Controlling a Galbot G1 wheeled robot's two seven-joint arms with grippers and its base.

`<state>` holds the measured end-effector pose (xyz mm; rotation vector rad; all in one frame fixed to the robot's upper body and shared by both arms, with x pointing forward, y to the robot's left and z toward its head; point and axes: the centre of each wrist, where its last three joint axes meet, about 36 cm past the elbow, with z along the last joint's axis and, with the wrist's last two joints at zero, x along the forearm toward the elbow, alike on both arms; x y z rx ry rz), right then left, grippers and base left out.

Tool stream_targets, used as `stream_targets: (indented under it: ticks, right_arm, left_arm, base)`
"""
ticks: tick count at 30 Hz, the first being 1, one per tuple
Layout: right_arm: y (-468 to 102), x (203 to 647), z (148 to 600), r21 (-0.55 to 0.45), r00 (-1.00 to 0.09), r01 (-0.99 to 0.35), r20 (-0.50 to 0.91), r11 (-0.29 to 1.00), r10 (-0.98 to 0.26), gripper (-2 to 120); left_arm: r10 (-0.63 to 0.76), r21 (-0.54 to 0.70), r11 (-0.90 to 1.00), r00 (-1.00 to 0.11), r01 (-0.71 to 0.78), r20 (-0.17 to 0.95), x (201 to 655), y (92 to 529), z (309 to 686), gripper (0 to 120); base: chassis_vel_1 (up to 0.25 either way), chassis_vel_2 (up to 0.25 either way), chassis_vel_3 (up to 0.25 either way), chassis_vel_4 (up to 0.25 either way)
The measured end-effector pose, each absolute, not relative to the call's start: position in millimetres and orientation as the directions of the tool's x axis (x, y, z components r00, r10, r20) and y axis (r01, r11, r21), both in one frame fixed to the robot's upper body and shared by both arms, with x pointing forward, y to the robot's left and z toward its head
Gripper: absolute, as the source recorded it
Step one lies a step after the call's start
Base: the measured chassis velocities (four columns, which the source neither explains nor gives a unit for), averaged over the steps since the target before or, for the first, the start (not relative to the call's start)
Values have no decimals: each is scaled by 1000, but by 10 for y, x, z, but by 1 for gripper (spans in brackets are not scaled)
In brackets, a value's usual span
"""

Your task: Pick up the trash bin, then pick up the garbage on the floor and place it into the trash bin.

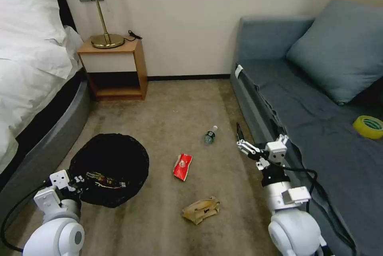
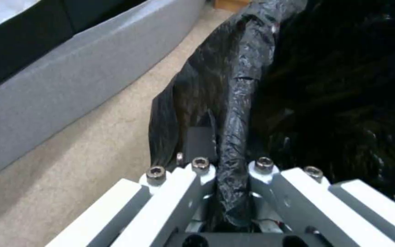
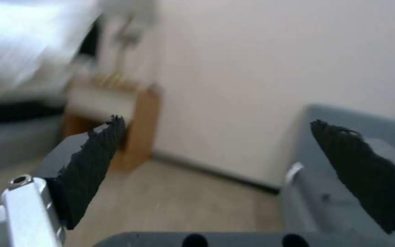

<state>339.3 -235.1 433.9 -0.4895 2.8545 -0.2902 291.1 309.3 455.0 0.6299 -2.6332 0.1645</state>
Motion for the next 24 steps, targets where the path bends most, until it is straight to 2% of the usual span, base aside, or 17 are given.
stream_targets:
  ticks: [1,2,5,6,9,10,13,15,17,18,24]
  right_arm:
    - [-2417,3493,4292,-268,-903,-365,-132,892,-409,100]
    - [-2417,3493,4292,-268,-903,-365,-132,892,-409,100]
    - [-2505,3838,4158,-294,-842,-526,49,798,-537,100]
    - [-2505,3838,4158,-294,-842,-526,49,798,-537,100]
    - [-2433,4059,4000,-232,-739,-673,217,702,-637,100]
    - [-2433,4059,4000,-232,-739,-673,217,702,-637,100]
    - [-2303,4194,3857,-165,-618,-781,336,602,-711,100]
    - [-2296,4234,3851,-160,-597,-797,356,582,-719,100]
    - [-2276,4447,3779,-161,-504,-858,446,488,-739,99]
    - [-2276,4447,3779,-161,-504,-858,446,488,-739,99]
    - [-2304,4683,3278,-130,-328,-937,651,326,-684,98]
  left_arm:
    - [-406,-13,890,-806,-456,431,2909,3096,4548,2]
    - [-406,-13,890,-806,-456,431,2909,3096,4548,2]
    - [-411,-8,888,-802,-459,434,2897,3093,4539,2]
    - [-411,-8,888,-802,-459,434,2897,3093,4539,2]
    - [-419,0,885,-797,-465,436,2879,3081,4520,2]
    - [-419,0,885,-797,-465,436,2879,3081,4520,2]
    - [-426,5,882,-792,-472,436,2858,3078,4504,2]
    - [-428,6,881,-791,-473,437,2853,3079,4502,2]
    - [-434,10,878,-789,-478,435,2824,3077,4512,2]
    - [-434,10,878,-789,-478,435,2824,3077,4512,2]
    - [-450,19,871,-780,-491,435,2763,3062,4502,2]
  base:
    - [50,-70,-32,35]
    - [50,-70,-32,35]
    - [0,0,0,0]
    - [0,0,0,0]
    - [0,0,0,0]
    - [0,0,0,0]
    - [0,0,0,0]
    - [0,0,0,0]
    - [0,0,0,0]
    - [0,0,0,0]
    - [0,0,0,0]
